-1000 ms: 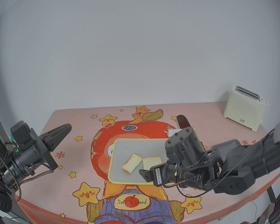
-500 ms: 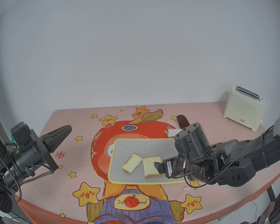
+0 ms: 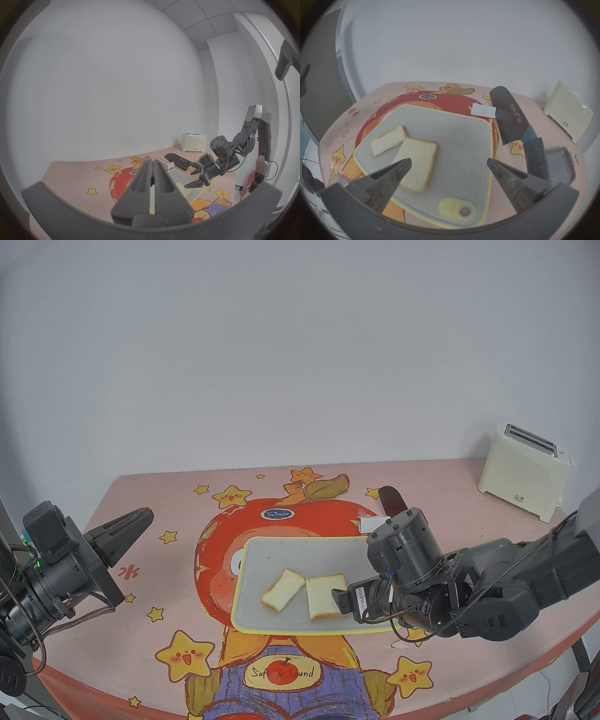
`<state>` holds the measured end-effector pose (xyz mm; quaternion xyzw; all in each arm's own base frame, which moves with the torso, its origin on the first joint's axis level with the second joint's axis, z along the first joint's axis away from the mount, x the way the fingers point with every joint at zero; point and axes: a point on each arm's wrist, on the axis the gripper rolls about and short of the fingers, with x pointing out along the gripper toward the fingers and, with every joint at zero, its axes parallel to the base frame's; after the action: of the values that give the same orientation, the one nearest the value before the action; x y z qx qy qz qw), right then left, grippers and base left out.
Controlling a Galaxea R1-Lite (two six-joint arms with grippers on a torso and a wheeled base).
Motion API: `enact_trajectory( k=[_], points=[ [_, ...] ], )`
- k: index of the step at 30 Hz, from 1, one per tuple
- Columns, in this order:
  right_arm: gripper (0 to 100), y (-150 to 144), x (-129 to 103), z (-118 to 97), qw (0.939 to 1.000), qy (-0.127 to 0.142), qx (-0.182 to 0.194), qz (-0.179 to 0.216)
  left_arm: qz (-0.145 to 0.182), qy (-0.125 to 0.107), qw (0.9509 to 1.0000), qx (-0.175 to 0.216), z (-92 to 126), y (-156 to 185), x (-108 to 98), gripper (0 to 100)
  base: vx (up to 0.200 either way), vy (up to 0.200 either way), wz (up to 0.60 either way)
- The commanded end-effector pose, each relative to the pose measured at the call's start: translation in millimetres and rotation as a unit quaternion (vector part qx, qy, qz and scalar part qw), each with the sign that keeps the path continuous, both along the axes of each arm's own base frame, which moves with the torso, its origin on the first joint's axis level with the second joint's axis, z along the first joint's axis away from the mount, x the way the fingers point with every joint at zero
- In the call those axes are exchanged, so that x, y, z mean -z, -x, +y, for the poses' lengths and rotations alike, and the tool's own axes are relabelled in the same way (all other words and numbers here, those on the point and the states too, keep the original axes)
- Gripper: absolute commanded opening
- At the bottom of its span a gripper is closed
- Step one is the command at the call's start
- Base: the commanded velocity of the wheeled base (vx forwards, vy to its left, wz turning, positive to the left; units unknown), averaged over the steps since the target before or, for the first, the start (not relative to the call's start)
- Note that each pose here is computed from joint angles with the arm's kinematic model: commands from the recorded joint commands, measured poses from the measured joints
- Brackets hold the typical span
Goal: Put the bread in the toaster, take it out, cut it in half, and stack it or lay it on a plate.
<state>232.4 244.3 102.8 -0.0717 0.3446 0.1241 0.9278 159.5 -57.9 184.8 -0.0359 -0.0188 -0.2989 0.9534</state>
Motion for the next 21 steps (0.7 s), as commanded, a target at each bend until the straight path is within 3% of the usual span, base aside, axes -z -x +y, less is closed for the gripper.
enact_trajectory(
  k=[1, 9, 21],
  points=[
    [100, -0.8, 2.2, 0.4, 1.0, 0.002, 0.0, 0.002, 0.0, 0.0, 1.0, 0.0, -0.1, -0.1, 0.0, 0, 0.0, 0.0, 0.0],
    [100, -5.0, 16.8, 1.9, 0.9997, 0.018, 0.004, 0.017, 0.0, 0.0, 1.0, -0.001, 0.0, -0.1, 0.0, 0, 0.0, 0.0, 0.0],
    [100, -4.8, 17.1, 1.7, 0.9997, 0.019, 0.004, 0.017, 0.0, 0.0, 1.0, -0.001, 0.0, -0.1, 0.0, 0, 0.0, 0.0, 0.0]
  ],
)
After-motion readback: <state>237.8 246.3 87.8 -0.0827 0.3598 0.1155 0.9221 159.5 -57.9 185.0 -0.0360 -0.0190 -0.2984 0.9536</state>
